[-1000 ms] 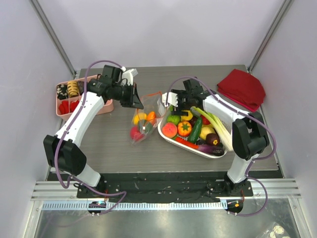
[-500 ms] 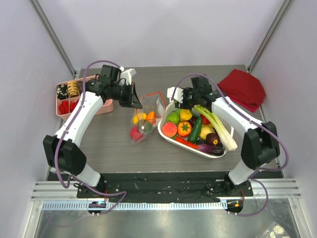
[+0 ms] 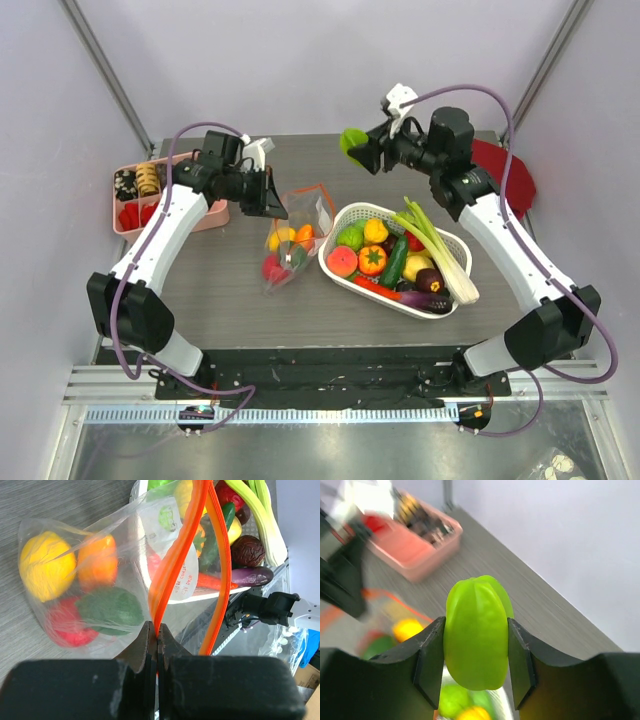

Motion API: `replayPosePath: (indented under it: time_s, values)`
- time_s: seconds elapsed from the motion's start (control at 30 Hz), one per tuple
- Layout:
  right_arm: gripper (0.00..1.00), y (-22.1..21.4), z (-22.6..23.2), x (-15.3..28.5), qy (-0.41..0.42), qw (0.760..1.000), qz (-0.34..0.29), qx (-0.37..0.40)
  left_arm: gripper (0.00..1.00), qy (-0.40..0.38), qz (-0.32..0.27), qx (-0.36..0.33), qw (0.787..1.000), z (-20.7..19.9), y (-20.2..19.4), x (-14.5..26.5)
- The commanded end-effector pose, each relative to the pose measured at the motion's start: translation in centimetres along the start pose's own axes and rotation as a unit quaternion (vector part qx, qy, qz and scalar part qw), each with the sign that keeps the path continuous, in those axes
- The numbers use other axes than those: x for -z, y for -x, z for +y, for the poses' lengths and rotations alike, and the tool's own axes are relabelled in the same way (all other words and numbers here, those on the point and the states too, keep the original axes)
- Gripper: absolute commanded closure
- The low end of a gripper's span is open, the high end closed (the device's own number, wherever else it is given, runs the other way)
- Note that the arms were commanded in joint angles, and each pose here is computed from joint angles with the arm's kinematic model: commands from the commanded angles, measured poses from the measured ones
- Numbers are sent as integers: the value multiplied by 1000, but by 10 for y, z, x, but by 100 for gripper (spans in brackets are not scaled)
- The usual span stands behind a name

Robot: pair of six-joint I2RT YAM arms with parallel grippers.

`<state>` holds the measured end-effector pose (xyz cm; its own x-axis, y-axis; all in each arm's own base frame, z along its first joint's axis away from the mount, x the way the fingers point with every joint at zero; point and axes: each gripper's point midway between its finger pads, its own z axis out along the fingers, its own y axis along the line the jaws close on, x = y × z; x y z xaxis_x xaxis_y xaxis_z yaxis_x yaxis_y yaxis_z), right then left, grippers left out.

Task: Place the food in the zip-top bag and seal the zipper
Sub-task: Place the fake fruit in the zipper food storage bag, then pick up the fake fruit from the bin.

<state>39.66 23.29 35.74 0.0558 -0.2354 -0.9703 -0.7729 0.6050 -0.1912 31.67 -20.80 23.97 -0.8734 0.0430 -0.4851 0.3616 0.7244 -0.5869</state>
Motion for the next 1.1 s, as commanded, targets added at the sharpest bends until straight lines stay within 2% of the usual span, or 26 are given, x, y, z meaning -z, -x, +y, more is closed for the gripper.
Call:
replayPosePath:
  time_s: [0.0, 0.17, 0.3, 0.4, 0.53, 0.67, 0.73, 0.8, 0.9, 0.93, 1.0, 1.07]
  values:
    - [84, 87, 38, -4, 60, 976, -120, -170, 100, -16, -10, -8, 1000, -7, 9, 4]
    - [84, 65, 74, -30, 98, 961, -89, -244, 100, -25, -10, 4, 1000, -8, 10, 3]
    - [81, 45, 112, -46, 127, 964, -63, -225, 100, -29, -11, 11, 999, -8, 12, 3]
    - [74, 31, 119, -54, 127, 966, -43, -219, 100, -32, -12, 17, 999, -7, 13, 4]
    - [35, 19, 129, -54, 147, 962, -17, -231, 100, -34, -15, 27, 999, -4, 14, 6]
    - [14, 25, 130, -44, 147, 964, -14, -222, 100, -35, -13, 32, 999, -2, 13, 5]
    - [9, 29, 125, -37, 139, 967, -14, -212, 100, -36, -15, 32, 999, -2, 14, 5]
    - [9, 33, 113, -26, 124, 972, -16, -197, 100, -37, -14, 31, 999, -3, 13, 6]
    - [9, 9, 89, -9, 86, 982, 22, -164, 100, -34, -17, 27, 999, -3, 13, 8]
    - [10, -10, 87, 0, 77, 982, 58, -161, 100, -34, -17, 26, 999, -3, 12, 8]
    - [10, -39, 71, 15, 39, 990, 99, -98, 100, -35, -18, 25, 999, -4, 12, 9]
    - [10, -68, 67, 29, 23, 987, 147, -65, 100, -36, -19, 25, 999, -4, 11, 10]
